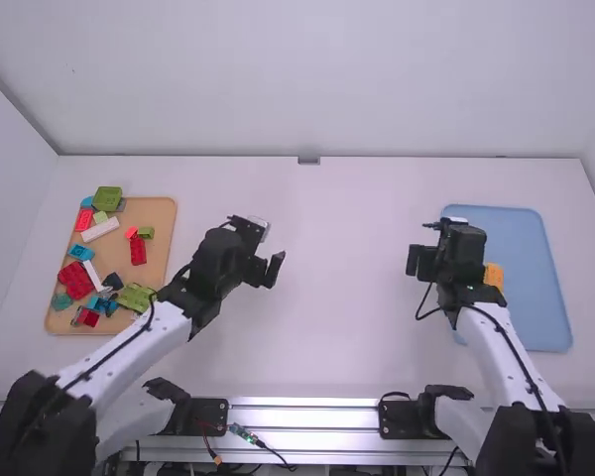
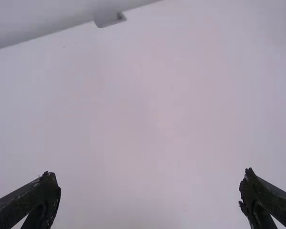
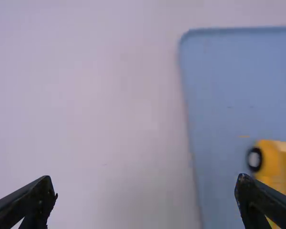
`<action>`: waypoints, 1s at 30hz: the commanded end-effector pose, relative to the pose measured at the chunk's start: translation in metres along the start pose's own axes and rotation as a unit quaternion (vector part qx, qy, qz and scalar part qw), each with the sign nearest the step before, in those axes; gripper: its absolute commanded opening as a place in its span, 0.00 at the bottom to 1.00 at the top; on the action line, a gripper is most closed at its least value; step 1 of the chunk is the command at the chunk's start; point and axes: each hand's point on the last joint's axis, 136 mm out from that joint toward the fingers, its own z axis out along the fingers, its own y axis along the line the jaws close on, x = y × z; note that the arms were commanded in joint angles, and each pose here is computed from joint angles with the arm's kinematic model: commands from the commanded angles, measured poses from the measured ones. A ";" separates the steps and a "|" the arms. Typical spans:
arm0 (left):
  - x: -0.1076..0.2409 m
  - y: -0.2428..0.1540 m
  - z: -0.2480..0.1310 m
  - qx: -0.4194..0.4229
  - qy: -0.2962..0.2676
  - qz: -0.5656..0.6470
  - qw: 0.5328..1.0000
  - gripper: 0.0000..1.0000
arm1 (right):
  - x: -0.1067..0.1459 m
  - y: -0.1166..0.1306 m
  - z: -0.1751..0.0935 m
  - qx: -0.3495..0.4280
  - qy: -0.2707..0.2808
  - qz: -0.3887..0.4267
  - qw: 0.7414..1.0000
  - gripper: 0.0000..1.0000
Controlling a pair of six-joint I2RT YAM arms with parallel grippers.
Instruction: Assemble lego blocks to make yellow taxi
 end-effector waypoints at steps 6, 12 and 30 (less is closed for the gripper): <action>-0.001 0.014 -0.032 -0.025 -0.020 -0.011 0.999 0.96 | 0.001 0.035 -0.008 -0.046 -0.019 -0.034 0.998 0.96; 0.011 0.031 -0.040 -0.038 -0.034 -0.024 0.998 0.88 | 0.001 0.019 -0.013 -0.043 -0.055 -0.008 0.998 0.89; 0.117 0.100 -0.067 -0.169 -0.033 -0.102 0.980 0.52 | 0.085 0.008 -0.019 -0.030 -0.070 0.005 0.997 0.54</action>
